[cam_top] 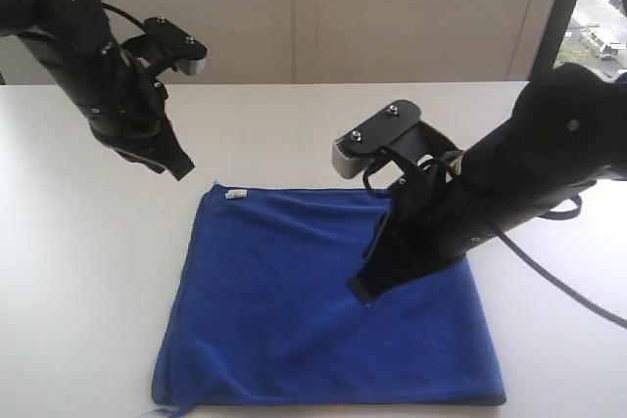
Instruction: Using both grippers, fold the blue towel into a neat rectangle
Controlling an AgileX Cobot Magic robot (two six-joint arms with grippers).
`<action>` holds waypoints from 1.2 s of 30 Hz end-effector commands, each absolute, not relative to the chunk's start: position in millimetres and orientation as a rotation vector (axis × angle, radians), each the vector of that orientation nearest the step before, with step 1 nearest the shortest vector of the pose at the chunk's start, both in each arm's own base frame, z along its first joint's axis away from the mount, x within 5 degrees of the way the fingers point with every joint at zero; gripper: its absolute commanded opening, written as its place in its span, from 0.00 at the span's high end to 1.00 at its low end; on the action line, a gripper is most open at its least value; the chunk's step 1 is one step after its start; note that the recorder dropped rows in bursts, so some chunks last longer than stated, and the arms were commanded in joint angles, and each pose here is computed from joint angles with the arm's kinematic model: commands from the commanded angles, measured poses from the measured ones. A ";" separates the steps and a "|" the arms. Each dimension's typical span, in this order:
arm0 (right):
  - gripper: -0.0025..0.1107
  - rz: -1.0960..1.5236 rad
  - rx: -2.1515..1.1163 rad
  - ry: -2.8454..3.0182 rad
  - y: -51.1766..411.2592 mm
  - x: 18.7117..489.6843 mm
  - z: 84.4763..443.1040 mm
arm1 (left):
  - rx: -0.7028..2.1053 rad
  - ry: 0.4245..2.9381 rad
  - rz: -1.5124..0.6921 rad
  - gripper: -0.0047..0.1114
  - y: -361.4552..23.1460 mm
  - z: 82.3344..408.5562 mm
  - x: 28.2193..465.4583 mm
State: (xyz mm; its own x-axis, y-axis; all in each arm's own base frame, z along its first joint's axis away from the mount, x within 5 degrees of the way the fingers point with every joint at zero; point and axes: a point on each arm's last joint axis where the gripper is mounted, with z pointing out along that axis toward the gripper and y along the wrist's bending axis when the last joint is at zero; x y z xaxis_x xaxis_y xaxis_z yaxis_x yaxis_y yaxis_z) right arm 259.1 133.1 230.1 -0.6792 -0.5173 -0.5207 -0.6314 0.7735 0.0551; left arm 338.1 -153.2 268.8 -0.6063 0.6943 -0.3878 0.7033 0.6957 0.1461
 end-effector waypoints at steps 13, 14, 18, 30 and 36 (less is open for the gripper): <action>0.98 0.255 -0.972 2.756 123.3 266.0 138.0 | 0.767 2.166 -0.336 0.96 -78.3 342.2 133.8; 0.98 0.259 -0.978 2.770 123.2 265.1 136.3 | 0.764 2.142 -0.337 0.96 -73.4 342.3 122.7; 0.98 0.282 -1.017 2.828 123.9 258.0 132.8 | 0.727 2.081 -0.368 0.96 -58.8 334.3 87.5; 0.98 0.322 -1.193 2.921 145.9 216.2 119.1 | 0.717 2.016 -0.394 0.96 -39.8 287.6 41.3; 0.98 0.420 -1.322 2.880 184.6 189.1 122.0 | 0.698 2.074 -0.353 0.96 -37.9 263.9 45.6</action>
State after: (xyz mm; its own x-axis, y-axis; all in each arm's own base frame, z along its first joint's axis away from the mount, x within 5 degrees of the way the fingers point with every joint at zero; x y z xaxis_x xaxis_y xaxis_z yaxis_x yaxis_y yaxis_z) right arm 213.9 171.7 131.6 -0.6707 -0.7248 -0.1576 -0.7413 0.6477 0.1761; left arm 44.3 -38.7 273.0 -0.4170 0.3609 -0.8342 0.6198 0.7842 0.0294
